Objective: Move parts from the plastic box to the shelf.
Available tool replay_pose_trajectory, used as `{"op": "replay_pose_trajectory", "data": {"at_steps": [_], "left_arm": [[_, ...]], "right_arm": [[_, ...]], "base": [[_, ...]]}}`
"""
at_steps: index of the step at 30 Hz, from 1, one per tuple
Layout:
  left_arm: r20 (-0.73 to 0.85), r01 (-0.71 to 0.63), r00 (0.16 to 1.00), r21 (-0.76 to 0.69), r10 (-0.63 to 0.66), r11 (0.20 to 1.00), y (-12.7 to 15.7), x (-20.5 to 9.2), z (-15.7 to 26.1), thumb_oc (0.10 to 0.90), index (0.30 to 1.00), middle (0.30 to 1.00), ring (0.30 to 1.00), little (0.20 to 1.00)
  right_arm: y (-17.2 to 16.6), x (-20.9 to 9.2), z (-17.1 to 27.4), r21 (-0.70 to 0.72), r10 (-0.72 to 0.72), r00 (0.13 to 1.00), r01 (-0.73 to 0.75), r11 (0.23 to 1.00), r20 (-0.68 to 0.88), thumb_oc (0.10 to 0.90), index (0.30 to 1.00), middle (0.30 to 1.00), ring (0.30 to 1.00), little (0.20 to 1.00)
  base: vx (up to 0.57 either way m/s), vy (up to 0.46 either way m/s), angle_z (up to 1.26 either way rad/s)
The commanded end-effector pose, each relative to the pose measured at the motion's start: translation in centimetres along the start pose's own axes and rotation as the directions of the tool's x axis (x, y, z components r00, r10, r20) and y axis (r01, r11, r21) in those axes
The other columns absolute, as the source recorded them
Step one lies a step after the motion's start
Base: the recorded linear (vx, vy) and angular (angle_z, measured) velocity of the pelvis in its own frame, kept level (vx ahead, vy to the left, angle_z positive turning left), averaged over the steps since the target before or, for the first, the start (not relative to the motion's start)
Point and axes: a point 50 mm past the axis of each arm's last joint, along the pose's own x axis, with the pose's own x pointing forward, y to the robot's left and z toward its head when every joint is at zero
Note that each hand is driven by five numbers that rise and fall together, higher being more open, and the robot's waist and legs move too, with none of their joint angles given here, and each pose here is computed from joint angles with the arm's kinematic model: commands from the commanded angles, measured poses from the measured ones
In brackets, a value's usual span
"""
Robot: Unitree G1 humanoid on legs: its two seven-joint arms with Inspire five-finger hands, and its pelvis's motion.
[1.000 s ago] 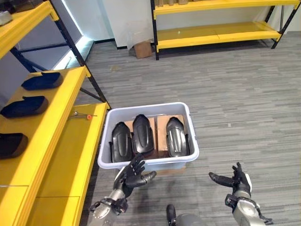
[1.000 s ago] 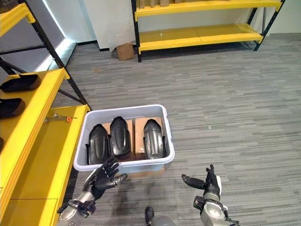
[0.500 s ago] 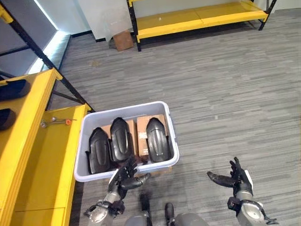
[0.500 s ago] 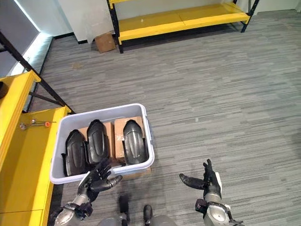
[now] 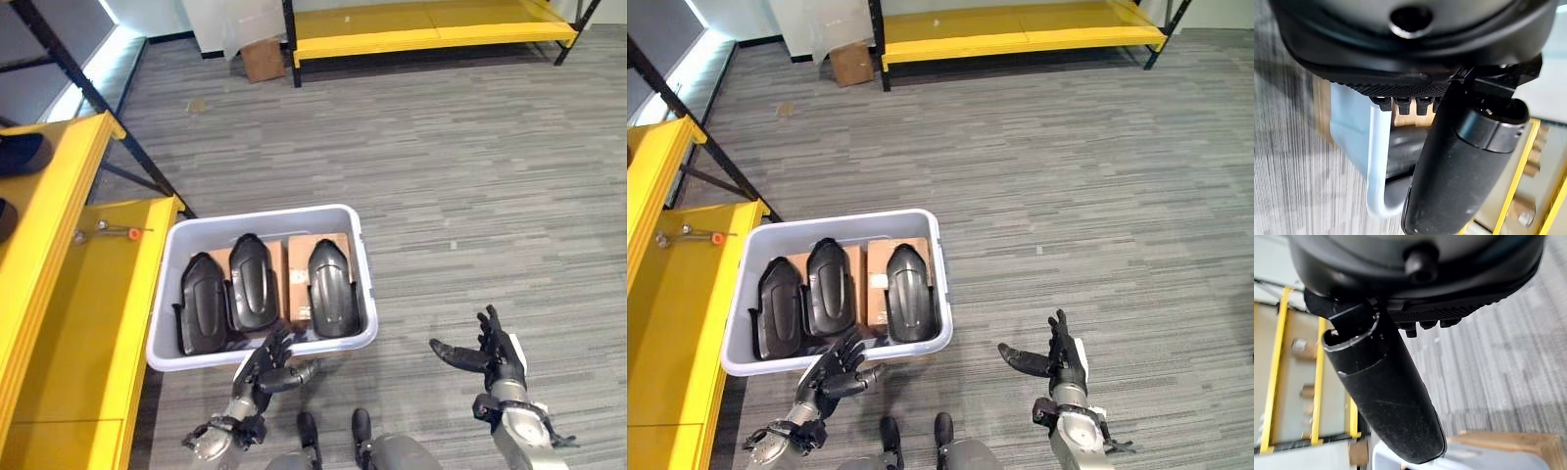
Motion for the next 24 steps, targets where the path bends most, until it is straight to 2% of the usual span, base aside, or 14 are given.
{"op": "replay_pose_trajectory", "data": {"at_steps": [1,5,8,14,21,23,24], "left_arm": [[0.193,0.004,0.981,0.09,-0.021,0.996,0.8,0.2,4.4,0.9,1.0,1.0,1.0,1.0],[0.209,-0.009,0.978,0.083,-0.009,0.997,1.0,0.2,4.8,0.9,1.0,1.0,1.0,1.0],[0.239,-0.03,0.971,0.074,0.012,0.997,1.1,0.4,5.4,0.9,1.0,1.0,1.0,1.0],[0.296,-0.013,0.955,0.095,-0.016,0.995,0.6,1.0,6.8,0.9,1.0,1.0,1.0,1.0],[0.308,0.044,0.948,0.13,-0.083,0.991,-0.3,1.6,7.8,0.9,1.0,1.0,1.0,1.0],[0.297,0.063,0.949,0.14,-0.103,0.988,-0.5,1.7,7.7,0.9,1.0,1.0,1.0,1.0],[0.292,0.076,0.949,0.143,-0.115,0.987,-0.7,1.8,7.6,0.9,1.0,1.0,1.0,1.0]], "right_arm": [[1.7,0.5,4.6,-0.013,0.087,0.963,-0.087,0.996,0.257,0.9,1.0,1.0,1.0,1.0],[3.1,0.8,6.4,-0.042,0.186,0.926,-0.182,0.982,0.327,0.9,1.0,1.0,1.0,1.0],[5.3,1.0,8.5,-0.078,0.292,0.87,-0.285,0.955,0.398,0.9,1.0,1.0,1.0,1.0],[8.3,1.2,10.3,-0.137,0.395,0.811,-0.374,0.917,0.432,0.9,1.0,1.0,1.0,1.0],[9.8,2.1,10.4,-0.119,0.363,0.831,-0.346,0.931,0.421,0.9,1.0,1.0,1.0,1.0],[9.8,2.7,10.3,-0.108,0.31,0.857,-0.292,0.95,0.411,0.9,1.0,1.0,1.0,1.0],[9.6,3.4,10.2,-0.089,0.226,0.892,-0.208,0.974,0.391,0.9,1.0,1.0,1.0,1.0]], "base": [[0.0,0.099,0.06],[0.02,0.088,0.12],[0.03,0.079,0.17],[0.02,0.062,0.16],[0.06,0.053,0.17],[0.11,0.061,0.1],[0.11,0.062,0.05]]}}
